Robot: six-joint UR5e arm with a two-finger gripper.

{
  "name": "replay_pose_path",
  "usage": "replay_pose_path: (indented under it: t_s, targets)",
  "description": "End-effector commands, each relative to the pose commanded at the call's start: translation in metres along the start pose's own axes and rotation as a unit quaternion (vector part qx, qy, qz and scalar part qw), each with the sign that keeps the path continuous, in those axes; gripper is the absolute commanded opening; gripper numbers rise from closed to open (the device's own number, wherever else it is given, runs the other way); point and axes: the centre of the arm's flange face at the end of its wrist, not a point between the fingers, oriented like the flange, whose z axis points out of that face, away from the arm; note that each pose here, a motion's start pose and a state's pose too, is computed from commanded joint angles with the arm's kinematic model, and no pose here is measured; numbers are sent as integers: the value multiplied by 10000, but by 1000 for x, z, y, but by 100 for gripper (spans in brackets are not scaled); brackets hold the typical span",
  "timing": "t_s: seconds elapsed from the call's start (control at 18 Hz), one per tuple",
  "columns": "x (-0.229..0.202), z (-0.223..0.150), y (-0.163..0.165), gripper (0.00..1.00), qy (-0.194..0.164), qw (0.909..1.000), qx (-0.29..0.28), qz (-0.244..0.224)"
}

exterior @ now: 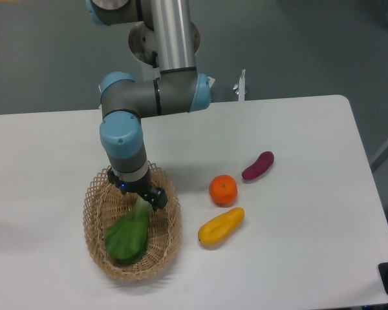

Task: Pick up the green vegetable from the basket
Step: 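Lower the gripper onto the bok choy stem and close it, then lift the bok choy out of the basket and carry it away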

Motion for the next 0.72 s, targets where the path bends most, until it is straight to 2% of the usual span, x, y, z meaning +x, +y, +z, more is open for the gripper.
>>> replay_pose_path:
  t_s: [0.06, 0.11, 0.22, 0.28, 0.44, 0.72]
  targets:
    - [-1, -1, -1, 100, -28, 10000, 36, -1]
    - [-2, -3, -3, 92, -57, 10000, 72, 5]
    - [-2, -3, -3, 55, -57, 10000, 72, 20]
    - [-3, -4, -3, 44, -62, 9999, 78, 43]
    - [-4, -8, -4, 33, -81, 9999, 112, 58]
    - [-9, -20, -8, 32, -165, 9995, 210, 161]
